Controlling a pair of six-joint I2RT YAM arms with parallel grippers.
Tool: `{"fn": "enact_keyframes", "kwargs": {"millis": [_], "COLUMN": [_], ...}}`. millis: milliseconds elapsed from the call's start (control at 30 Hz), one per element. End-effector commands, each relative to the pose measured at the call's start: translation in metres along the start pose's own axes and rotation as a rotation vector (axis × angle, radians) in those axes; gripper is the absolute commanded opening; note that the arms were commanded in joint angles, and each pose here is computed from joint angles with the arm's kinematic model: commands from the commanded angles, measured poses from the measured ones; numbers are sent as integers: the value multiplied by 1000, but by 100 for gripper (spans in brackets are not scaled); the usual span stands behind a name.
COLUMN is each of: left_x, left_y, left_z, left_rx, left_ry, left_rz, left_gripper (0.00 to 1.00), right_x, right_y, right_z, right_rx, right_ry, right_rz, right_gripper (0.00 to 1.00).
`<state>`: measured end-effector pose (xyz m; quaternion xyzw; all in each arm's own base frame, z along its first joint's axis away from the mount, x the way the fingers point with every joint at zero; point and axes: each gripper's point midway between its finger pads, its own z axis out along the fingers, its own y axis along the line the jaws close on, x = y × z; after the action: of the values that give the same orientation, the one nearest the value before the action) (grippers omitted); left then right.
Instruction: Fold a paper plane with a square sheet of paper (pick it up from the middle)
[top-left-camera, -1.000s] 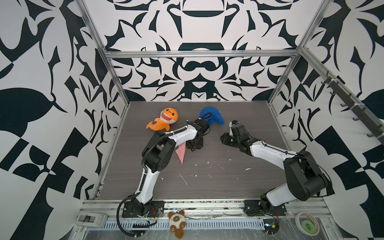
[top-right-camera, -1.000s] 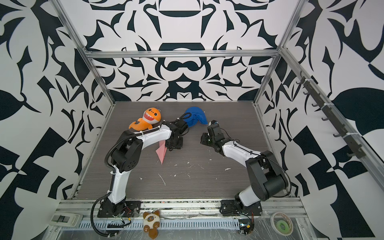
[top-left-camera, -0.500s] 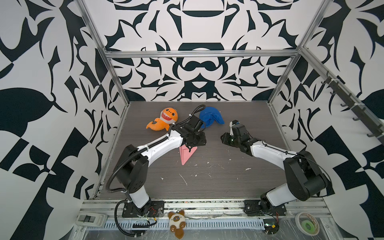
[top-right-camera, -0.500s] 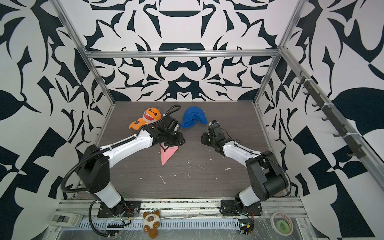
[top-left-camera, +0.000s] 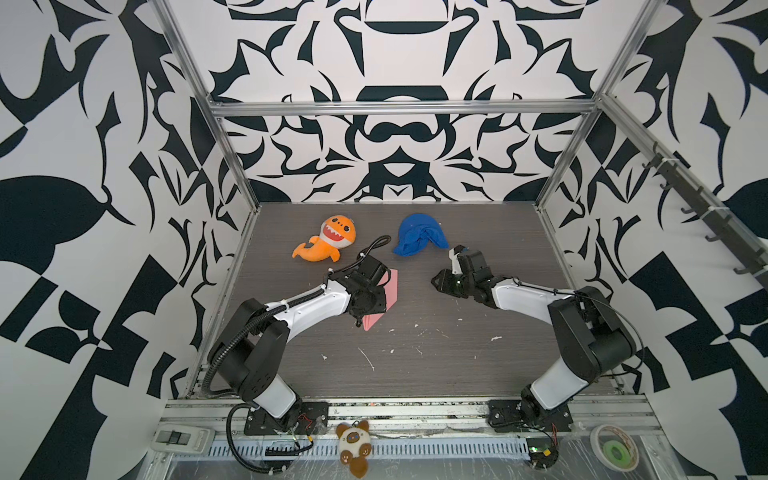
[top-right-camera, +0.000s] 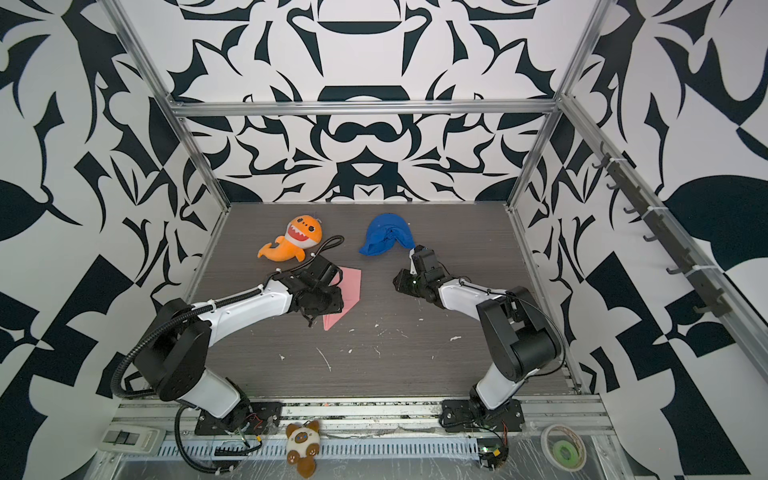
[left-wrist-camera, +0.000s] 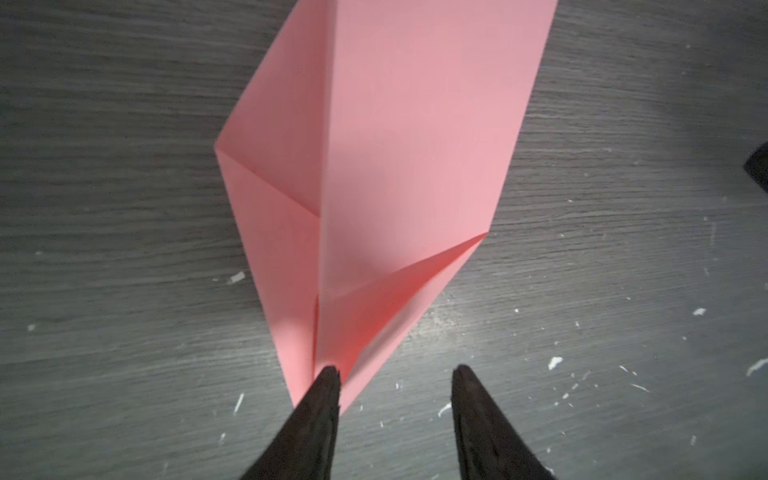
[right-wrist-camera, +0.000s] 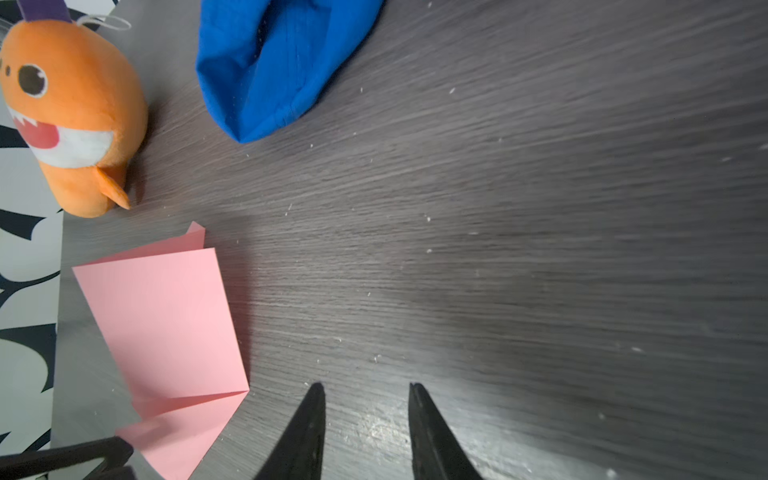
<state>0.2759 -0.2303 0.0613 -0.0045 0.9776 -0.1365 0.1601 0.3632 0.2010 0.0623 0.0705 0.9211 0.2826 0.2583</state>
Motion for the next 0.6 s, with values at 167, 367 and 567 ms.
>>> {"fn": "enact_keyframes", "kwargs": {"millis": [167, 367, 567], "left_x": [-1, 0, 6], "left_y": [26, 37, 48], "left_z": [10, 19, 28], "left_rx": [-121, -164, -203], "left_ry": [-27, -19, 5], "left_rz": [19, 9, -7], "left_gripper": [48, 43, 35], "right_x": [-17, -16, -16], "right_y": [25, 26, 25], "right_z": [-4, -3, -2], "right_rx": [-85, -88, -88], "right_ry": [-33, -28, -27], "right_rz": [-2, -2, 0], "right_gripper": [37, 36, 35]}}
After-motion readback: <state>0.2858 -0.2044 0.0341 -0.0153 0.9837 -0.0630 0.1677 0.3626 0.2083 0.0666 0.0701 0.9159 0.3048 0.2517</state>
